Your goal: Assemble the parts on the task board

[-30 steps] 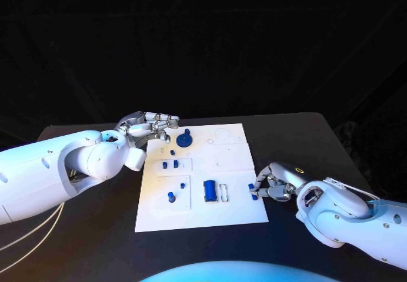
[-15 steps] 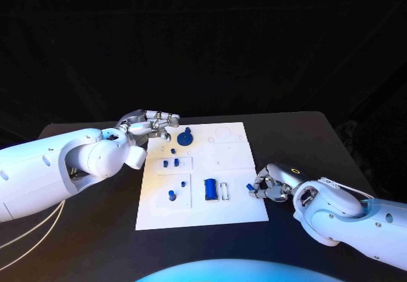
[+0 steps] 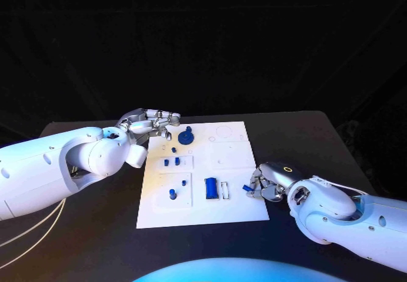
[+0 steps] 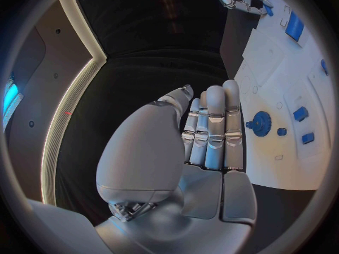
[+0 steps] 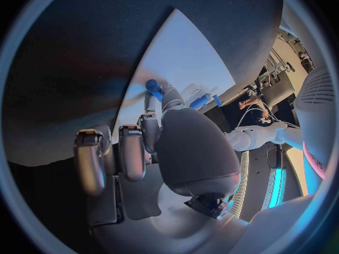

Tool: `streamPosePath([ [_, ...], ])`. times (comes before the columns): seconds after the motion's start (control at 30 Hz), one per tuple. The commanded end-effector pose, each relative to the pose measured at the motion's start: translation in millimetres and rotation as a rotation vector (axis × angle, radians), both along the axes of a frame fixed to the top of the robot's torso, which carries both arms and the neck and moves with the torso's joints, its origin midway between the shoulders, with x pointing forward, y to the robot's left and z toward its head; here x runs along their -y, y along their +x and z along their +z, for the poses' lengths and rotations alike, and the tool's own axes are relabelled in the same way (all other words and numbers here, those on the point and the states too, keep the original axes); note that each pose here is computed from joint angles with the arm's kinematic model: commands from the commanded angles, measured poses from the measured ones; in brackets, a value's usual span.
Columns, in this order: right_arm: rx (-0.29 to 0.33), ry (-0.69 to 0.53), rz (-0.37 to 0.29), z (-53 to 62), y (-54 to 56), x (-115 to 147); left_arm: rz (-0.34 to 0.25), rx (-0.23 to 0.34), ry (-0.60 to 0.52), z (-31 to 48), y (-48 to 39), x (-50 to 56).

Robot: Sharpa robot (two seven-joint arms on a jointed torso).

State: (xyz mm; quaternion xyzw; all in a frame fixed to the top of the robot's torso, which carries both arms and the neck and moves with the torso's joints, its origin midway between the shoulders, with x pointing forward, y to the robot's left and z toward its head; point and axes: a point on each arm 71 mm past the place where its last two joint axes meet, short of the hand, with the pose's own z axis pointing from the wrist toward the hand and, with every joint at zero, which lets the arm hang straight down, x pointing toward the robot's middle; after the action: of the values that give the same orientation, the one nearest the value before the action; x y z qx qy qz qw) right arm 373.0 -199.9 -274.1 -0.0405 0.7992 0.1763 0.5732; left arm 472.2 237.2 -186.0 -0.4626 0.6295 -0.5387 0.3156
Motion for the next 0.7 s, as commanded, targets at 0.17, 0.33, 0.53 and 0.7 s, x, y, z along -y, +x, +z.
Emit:
streamPosePath([
  [0.17, -0.032, -0.106, -0.022, -9.7, -9.0, -1, -0.019, 0.000, -0.012, 0.8, -0.5, 2.6],
  [0.33, -0.023, -0.039, -0.052, -0.1, -8.8, -6, -0.020, -0.001, -0.013, 0.8, -0.5, 2.9],
  [0.53, -0.036, 0.080, -0.089, 11.5, -6.6, -13, -0.021, -0.001, -0.013, 0.7, -0.5, 3.4],
  [0.7, -0.075, 0.174, -0.120, 16.5, -6.1, -22, -0.022, 0.000, -0.014, 0.8, -0.5, 3.9],
])
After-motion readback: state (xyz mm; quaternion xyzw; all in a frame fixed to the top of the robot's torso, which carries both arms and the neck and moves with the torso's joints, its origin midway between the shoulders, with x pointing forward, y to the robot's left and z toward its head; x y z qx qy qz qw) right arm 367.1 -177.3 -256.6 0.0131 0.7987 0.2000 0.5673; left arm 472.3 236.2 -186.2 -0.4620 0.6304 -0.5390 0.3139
